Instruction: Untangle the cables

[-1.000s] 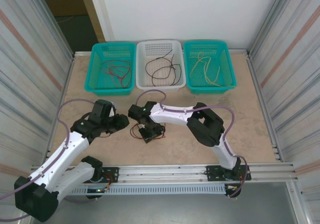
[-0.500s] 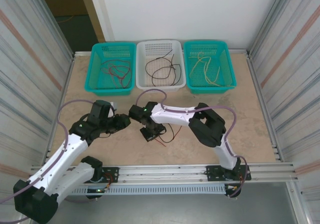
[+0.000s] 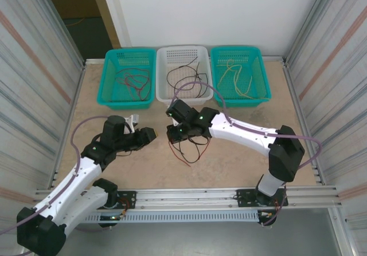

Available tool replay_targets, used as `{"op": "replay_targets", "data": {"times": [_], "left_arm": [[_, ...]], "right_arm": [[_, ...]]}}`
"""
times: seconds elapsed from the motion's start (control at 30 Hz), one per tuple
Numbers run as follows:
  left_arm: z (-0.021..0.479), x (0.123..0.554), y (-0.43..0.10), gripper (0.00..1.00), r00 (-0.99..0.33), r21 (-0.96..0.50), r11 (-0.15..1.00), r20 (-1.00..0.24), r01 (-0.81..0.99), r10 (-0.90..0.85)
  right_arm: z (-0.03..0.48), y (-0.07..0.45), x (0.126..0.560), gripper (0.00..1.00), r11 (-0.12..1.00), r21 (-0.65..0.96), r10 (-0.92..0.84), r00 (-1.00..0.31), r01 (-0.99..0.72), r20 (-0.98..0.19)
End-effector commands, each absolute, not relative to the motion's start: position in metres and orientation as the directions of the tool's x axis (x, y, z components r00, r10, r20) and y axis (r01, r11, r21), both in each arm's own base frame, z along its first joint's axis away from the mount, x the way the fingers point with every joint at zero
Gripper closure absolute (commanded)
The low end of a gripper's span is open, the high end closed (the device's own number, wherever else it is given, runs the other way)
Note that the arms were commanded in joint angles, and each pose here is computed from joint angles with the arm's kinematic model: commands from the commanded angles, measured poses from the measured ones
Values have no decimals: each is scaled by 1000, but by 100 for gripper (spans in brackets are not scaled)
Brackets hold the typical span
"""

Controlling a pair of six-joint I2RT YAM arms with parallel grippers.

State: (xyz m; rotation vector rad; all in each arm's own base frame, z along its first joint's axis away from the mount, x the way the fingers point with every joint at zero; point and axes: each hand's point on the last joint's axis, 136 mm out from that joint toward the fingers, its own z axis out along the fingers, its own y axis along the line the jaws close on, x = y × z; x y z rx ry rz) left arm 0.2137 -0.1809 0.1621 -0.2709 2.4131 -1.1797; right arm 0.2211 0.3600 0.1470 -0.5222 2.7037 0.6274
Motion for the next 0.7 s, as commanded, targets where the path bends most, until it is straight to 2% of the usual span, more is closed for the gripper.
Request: {"op": "replay_targets", "data": {"times": [0.0, 0.07, 0.1, 0.13, 0.27, 0.43, 0.67], "left_arm": [[157, 210, -181, 63, -893, -789, 614, -275, -2, -357], [156, 209, -179, 65, -893, -783, 622, -276, -6, -355], [155, 208, -178, 65, -893, -779, 627, -277, -6, -354], [155, 208, -177, 65, -893, -774, 633, -279, -8, -353], [155, 207, -174, 65, -890, -763, 647, -296, 1, -348], [155, 209, -174, 65, -890, -749, 662, -308, 8, -337], [158, 208, -171, 66, -890, -726, 687, -329, 25, -315]], "right_arm": [[114, 298, 241, 69, 969, 117, -176, -942, -217, -285], [100, 275, 243, 58, 989, 42, -127, -961, -142, -246], [92, 267, 241, 48, 994, 24, -100, -970, -108, -221], [84, 260, 237, 47, 997, 11, -68, -978, -72, -197], [52, 255, 217, 52, 1000, 21, 10, -994, 8, -108], [30, 240, 213, 64, 995, -42, 84, -993, 87, -84], [20, 229, 213, 68, 989, -69, 124, -991, 128, -51]]}}
